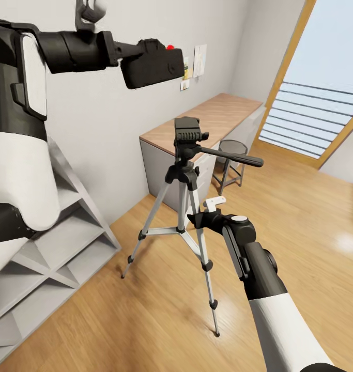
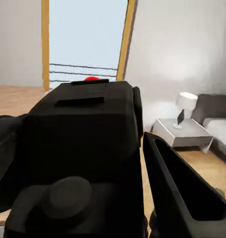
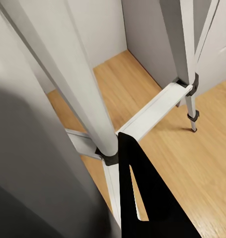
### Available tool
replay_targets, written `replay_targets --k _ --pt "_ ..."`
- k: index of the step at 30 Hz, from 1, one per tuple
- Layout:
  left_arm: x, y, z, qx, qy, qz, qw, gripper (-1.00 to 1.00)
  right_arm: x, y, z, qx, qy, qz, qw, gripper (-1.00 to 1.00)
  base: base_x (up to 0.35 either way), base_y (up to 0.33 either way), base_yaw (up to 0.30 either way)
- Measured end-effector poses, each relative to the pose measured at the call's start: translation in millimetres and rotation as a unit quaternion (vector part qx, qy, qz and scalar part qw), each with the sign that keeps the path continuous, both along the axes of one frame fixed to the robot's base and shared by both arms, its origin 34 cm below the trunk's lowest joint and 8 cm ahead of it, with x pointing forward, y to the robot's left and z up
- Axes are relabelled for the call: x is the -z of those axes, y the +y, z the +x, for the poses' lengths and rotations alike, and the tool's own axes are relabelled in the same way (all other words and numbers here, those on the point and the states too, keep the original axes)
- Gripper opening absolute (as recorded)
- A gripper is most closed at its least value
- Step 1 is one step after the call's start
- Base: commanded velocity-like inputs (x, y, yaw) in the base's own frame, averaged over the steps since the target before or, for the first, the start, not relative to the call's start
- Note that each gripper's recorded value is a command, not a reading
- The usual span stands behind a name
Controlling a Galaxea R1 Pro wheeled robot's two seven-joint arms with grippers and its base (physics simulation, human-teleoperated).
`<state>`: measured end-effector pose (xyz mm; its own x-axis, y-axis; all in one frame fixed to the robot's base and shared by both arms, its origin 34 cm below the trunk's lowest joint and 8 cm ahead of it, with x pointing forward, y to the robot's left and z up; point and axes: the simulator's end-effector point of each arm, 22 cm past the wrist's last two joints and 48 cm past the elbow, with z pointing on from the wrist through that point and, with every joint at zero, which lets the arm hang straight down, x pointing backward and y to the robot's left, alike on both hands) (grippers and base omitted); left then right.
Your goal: Attach the digital camera to the camera tripod in the bedroom.
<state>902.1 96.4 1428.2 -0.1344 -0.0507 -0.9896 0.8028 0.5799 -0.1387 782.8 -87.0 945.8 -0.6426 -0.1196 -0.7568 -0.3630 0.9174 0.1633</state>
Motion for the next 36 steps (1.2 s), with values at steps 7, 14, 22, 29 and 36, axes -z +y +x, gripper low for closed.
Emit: replay_targets --k 7,14,22,29,36 --pt "24 -36 -54 0.206 -0.129 0.016 0.9699 -1.0 0 0 0 0.0 0.0 0.0 1.0 -1.0 0.0 0.0 0.0" --pt "47 -42 -56 0.24 -0.132 0.012 0.9617 -1.0 0 -1 0 0.0 0.0 0.0 1.0 -1.0 0.0 0.0 0.0" --pt "51 -44 -57 0.245 -0.13 0.011 0.9606 -1.0 0 -1 0 0.0 0.0 0.0 1.0 -1.0 0.0 0.0 0.0" --pt "50 -45 -55 0.24 -0.13 0.013 0.962 -1.0 0 -1 0 0.0 0.0 0.0 1.0 -1.0 0.0 0.0 0.0" --pt "49 -68 -58 0.248 -0.127 0.005 0.9603 -1.0 0 -1 0 0.001 0.0 0.0 1.0 -1.0 0.0 0.0 0.0"
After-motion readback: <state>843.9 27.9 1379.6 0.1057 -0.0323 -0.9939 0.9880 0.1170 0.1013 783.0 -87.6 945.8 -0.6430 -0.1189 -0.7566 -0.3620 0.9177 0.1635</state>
